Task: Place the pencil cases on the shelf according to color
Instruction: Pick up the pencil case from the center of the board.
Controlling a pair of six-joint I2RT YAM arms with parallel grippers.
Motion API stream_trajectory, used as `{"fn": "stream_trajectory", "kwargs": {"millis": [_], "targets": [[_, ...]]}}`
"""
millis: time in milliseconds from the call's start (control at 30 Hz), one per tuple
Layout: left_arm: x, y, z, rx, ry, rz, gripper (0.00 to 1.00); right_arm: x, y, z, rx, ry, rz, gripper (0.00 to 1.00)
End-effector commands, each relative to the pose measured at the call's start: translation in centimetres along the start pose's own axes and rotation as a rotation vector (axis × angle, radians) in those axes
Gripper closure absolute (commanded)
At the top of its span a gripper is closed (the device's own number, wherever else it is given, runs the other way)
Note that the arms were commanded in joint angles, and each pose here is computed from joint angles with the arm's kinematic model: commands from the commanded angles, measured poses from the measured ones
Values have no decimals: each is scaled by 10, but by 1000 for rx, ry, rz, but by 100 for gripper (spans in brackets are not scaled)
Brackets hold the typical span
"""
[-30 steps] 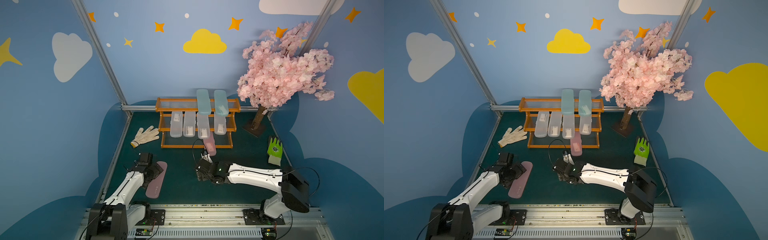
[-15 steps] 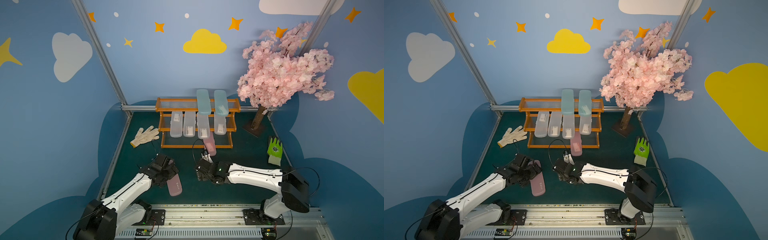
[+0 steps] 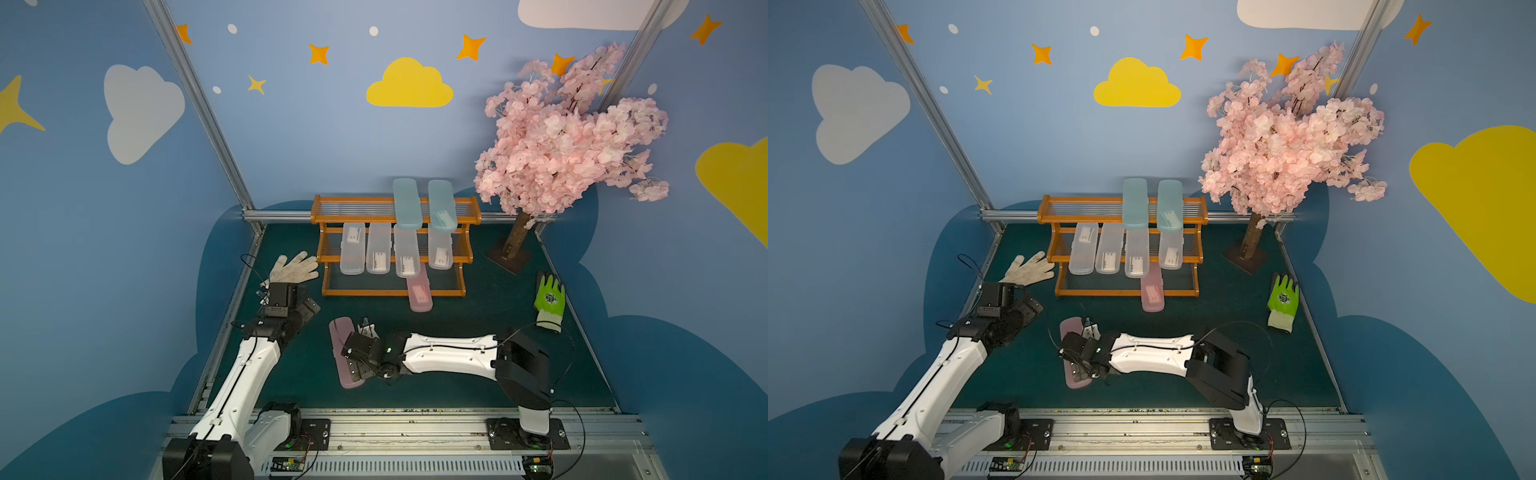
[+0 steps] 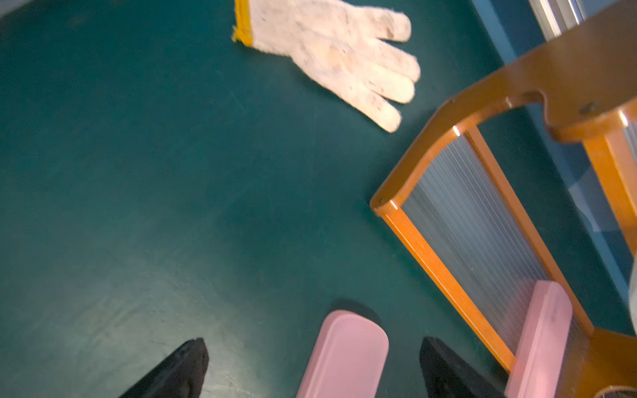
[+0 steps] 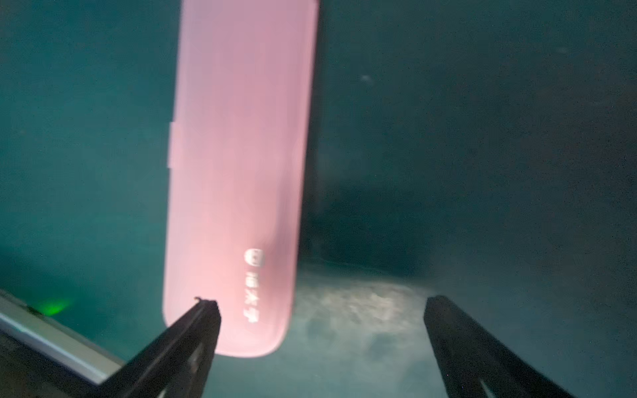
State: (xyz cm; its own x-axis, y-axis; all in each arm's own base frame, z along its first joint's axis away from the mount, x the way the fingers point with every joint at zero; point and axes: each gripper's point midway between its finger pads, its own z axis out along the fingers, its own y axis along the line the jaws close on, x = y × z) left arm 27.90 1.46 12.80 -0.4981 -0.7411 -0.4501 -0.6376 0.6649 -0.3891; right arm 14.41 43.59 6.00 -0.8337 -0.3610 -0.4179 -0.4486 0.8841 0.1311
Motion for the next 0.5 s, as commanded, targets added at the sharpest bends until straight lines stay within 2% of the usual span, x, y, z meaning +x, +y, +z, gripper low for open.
{"fn": "stream_trajectory", "kwargs": {"millis": [0, 133, 467], "targets": [[-4, 9, 0, -18, 26, 28, 0, 10, 10, -2, 8, 83, -9, 2], [-9, 13, -1, -5, 15, 3, 0, 13, 25, 8, -29, 131, -38, 1], [-20, 18, -7, 25, -5, -52, 0, 19, 35, 29, -13, 238, -48, 1]]}}
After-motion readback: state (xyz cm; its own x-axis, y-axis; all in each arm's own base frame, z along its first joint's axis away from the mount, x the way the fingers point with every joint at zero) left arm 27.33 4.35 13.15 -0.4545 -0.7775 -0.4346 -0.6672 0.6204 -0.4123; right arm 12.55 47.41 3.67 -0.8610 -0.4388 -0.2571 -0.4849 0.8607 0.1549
